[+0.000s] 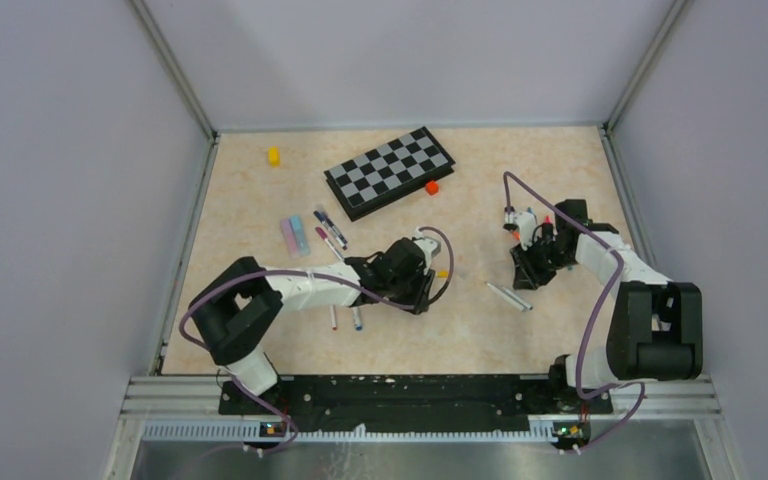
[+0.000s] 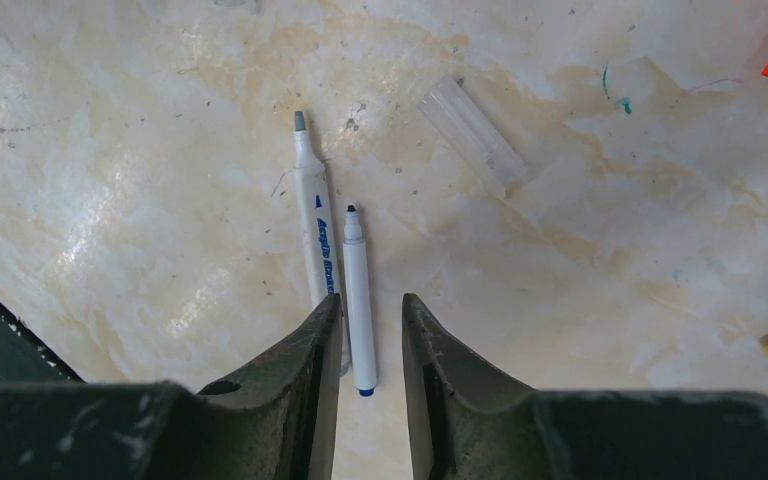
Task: Open the pen caps
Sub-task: Place the pen at the center of the board.
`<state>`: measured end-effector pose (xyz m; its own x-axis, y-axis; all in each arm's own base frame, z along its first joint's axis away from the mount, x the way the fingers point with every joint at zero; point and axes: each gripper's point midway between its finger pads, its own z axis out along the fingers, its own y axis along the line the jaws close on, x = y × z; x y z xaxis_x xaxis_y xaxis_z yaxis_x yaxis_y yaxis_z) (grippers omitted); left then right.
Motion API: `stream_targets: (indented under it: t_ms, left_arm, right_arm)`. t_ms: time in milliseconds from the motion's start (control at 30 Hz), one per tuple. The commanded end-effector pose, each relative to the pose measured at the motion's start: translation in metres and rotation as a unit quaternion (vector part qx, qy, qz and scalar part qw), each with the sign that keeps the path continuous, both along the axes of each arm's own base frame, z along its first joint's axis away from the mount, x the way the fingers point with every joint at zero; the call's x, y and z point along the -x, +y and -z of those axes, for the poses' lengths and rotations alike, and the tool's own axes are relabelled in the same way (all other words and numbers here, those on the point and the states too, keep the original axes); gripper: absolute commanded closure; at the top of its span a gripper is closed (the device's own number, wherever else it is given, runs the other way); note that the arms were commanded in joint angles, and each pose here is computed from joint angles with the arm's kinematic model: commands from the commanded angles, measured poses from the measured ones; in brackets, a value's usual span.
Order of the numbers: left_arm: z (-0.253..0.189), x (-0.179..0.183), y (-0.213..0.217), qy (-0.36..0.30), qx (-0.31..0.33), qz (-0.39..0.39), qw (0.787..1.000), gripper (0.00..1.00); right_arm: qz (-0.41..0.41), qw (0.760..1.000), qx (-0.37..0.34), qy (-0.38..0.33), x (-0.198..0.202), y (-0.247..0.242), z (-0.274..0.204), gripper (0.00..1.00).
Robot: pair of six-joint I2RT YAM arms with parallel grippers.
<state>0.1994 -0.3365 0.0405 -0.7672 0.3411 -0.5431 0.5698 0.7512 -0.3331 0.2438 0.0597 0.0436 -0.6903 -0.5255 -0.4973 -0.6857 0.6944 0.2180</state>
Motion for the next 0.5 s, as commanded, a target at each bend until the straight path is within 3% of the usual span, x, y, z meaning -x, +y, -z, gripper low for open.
stream_targets:
  t_ms: [0, 233, 467]
  left_arm:
    - [-0.002, -0.002, -0.012, 0.007, 0.004, 0.009, 1.000, 0.60]
    - [0.017, 0.001, -0.009, 0.031, -0.023, 0.008, 0.999, 0.60]
    - [-0.005, -0.004, -0.017, 0.013, 0.008, 0.008, 1.000, 0.60]
  right_arm:
    - [-0.011, 0.999, -0.008, -0.038, -0.014, 0.004, -0.021, 0.73]
    - [-0.011, 0.999, -0.008, -0.039, -0.014, 0.004, -0.021, 0.73]
    - [-0.013, 0.999, -0.013, -0.043, -0.014, 0.006, -0.024, 0.73]
